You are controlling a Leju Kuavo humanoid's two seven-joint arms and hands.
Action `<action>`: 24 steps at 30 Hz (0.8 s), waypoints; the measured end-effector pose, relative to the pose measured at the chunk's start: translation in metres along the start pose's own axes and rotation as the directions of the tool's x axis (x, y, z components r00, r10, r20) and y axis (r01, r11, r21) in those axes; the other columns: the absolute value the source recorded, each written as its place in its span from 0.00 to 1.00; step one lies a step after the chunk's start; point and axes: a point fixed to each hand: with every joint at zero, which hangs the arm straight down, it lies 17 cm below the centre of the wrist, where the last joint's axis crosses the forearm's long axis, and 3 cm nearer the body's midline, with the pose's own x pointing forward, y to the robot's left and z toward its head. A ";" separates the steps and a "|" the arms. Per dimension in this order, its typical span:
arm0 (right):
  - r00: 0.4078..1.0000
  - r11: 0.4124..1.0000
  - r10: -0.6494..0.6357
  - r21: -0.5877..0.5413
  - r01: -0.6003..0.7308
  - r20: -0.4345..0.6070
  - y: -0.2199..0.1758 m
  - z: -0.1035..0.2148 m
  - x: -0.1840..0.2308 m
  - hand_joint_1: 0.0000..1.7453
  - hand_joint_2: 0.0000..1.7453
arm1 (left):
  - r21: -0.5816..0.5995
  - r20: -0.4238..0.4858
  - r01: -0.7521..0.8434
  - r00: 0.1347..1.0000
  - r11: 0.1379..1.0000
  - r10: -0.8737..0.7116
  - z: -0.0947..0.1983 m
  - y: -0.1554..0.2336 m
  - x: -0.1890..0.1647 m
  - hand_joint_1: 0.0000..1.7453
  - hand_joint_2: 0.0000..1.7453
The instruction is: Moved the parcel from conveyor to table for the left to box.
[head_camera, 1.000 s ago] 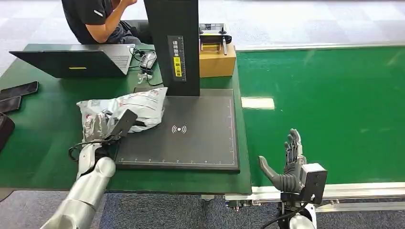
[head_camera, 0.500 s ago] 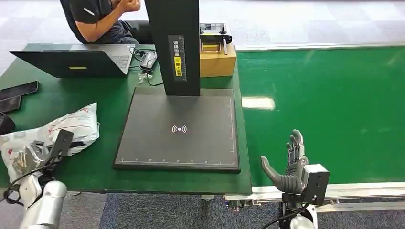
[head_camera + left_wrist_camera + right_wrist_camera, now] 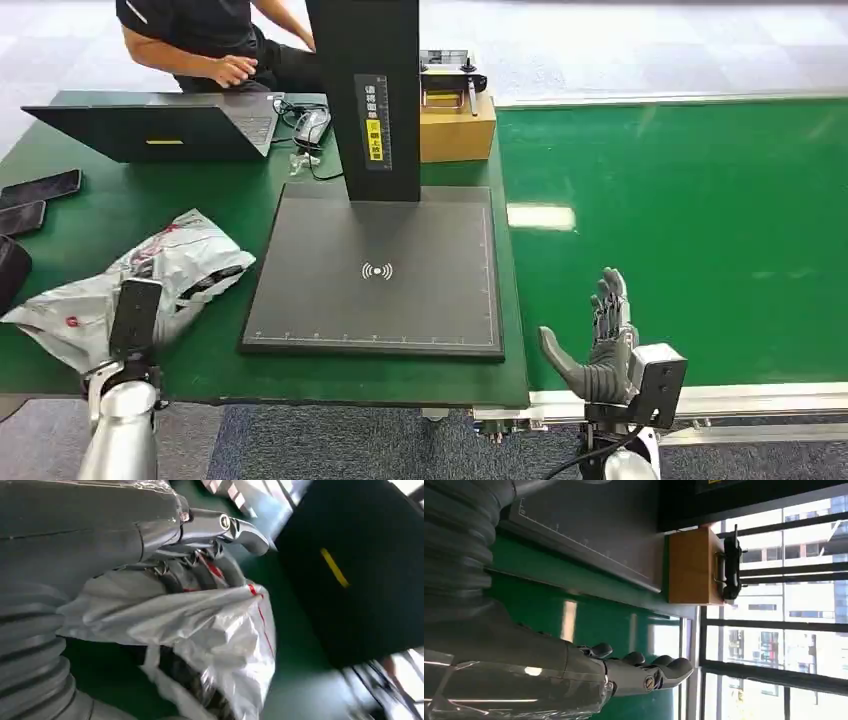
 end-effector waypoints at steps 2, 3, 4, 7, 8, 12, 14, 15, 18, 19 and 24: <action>1.000 1.000 -0.005 0.007 0.005 0.004 0.003 -0.002 0.000 0.00 1.00 | -0.057 0.020 -0.192 0.981 0.980 0.193 0.005 -0.022 0.020 0.00 1.00; 1.000 1.000 -0.009 0.015 0.009 0.009 0.006 -0.003 0.001 0.00 1.00 | -0.096 0.027 -0.291 0.955 0.952 0.294 0.009 -0.032 0.030 0.00 1.00; 1.000 1.000 -0.013 0.021 0.013 0.013 0.009 -0.004 0.002 0.00 1.00 | -0.132 0.035 -0.370 0.925 0.920 0.378 0.014 -0.041 0.041 0.00 1.00; 1.000 0.999 -0.018 0.031 0.017 0.018 0.012 -0.006 0.002 0.00 1.00 | -0.232 0.060 -0.553 0.813 0.800 0.579 0.029 -0.056 0.074 0.00 1.00; 1.000 0.999 -0.020 0.033 0.019 0.020 0.013 -0.007 0.002 0.00 1.00 | -0.252 0.069 -0.581 0.787 0.774 0.613 0.033 -0.057 0.082 0.00 1.00; 0.999 0.998 -0.033 0.046 0.031 0.034 0.017 -0.009 0.005 0.00 1.00 | -0.297 0.118 -0.621 0.730 0.725 0.673 0.047 -0.062 0.112 0.00 1.00; 0.998 0.998 -0.040 0.054 0.038 0.041 0.020 -0.011 0.007 0.00 1.00 | -0.315 0.139 -0.625 0.714 0.714 0.686 0.051 -0.063 0.125 0.00 1.00; 0.998 0.997 -0.043 0.059 0.041 0.044 0.022 -0.012 0.007 0.00 1.00 | -0.326 0.151 -0.628 0.704 0.707 0.694 0.053 -0.064 0.133 0.00 1.00; 0.997 0.996 -0.054 0.078 0.050 0.054 0.028 -0.015 0.011 0.00 1.00 | -0.371 0.161 -0.660 0.647 0.653 0.745 0.062 -0.067 0.154 0.00 1.00; 0.997 0.995 -0.057 0.083 0.052 0.057 0.030 -0.016 0.012 0.00 1.00 | -0.385 0.162 -0.666 0.634 0.639 0.757 0.065 -0.068 0.159 0.00 1.00; 0.995 0.992 -0.065 0.110 0.056 0.081 0.039 -0.024 0.018 0.00 1.00 | -0.459 0.137 -0.675 0.588 0.577 0.797 0.083 -0.087 0.181 0.00 1.00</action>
